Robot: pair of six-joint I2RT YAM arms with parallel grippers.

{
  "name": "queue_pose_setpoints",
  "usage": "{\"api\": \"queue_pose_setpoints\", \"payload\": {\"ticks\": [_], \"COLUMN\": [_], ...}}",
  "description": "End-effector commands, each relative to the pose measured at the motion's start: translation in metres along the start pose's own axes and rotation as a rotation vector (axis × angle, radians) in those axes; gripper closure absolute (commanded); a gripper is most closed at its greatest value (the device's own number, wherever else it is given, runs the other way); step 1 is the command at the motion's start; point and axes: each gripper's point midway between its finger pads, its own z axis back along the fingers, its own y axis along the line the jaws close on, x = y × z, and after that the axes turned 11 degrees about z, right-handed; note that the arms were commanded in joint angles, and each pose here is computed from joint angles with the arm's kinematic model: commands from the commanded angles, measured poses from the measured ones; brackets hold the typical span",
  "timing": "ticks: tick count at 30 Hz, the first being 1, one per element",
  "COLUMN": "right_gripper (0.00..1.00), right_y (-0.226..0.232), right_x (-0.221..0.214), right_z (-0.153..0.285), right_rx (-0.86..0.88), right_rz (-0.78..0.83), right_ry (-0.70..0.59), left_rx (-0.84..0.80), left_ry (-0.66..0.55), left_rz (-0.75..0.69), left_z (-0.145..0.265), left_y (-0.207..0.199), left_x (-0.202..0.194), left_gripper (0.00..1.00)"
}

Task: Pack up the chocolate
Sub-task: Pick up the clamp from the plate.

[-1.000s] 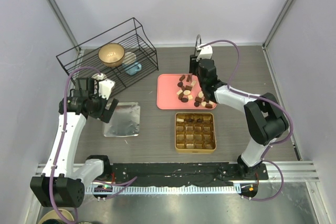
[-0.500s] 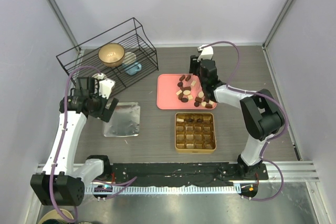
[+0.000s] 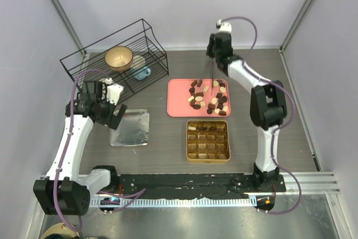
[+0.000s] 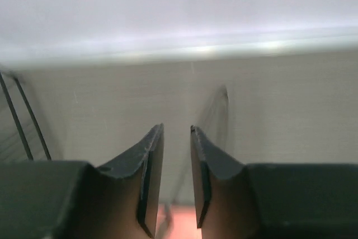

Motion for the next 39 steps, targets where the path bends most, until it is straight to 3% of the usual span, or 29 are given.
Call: {"api": "queue_pose_setpoints", "payload": {"ticks": [1,7,21,25,27,28,31,34,38,39], "right_gripper": [0.74,0.75,0.67,0.70,0.80,0.88,0.99,0.99,0.99,0.99], "right_y": [-0.015,-0.014,-0.011,-0.009,-0.009,-0.007,-0.003,0.003,0.028,0.033], "right_x": [-0.039,-0.059,-0.112,-0.119,-0.118,-0.113,-0.091,-0.069,0.005,-0.002], "right_z": [-0.024,-0.038,-0.019,-0.019,-0.019,-0.019,-0.013,-0.006,0.037,0.049], "right_rx": [0.017,0.047,0.086,0.081,0.078,0.082,0.091,0.119,0.191,0.205], "right_rz": [-0.069,-0.078,-0.049,-0.034,-0.026,-0.026,-0.032,-0.057,-0.048,-0.029], "right_ry": [0.336,0.416,0.553,0.565,0.561,0.545,0.473,0.393,0.171,0.162], "left_rx": [0.000,0.026,0.025,0.027,0.028,0.027,0.028,0.028,-0.009,-0.029], "left_ry": [-0.068,-0.063,-0.063,-0.063,-0.063,-0.064,-0.075,-0.096,-0.131,-0.162], "left_rz": [0.005,-0.010,-0.013,-0.018,-0.017,-0.018,-0.016,-0.011,0.006,0.007], "left_z": [0.006,0.006,0.006,0.006,0.007,0.007,0.012,0.022,0.041,0.049], "left_y": [0.002,0.006,0.005,0.005,0.005,0.005,0.005,0.005,-0.003,-0.006], "left_x": [0.018,0.013,0.009,0.008,0.007,0.008,0.010,0.014,0.020,0.027], "left_gripper": [0.00,0.00,0.00,0.00,0.00,0.00,0.00,0.00,0.00,0.00]}}
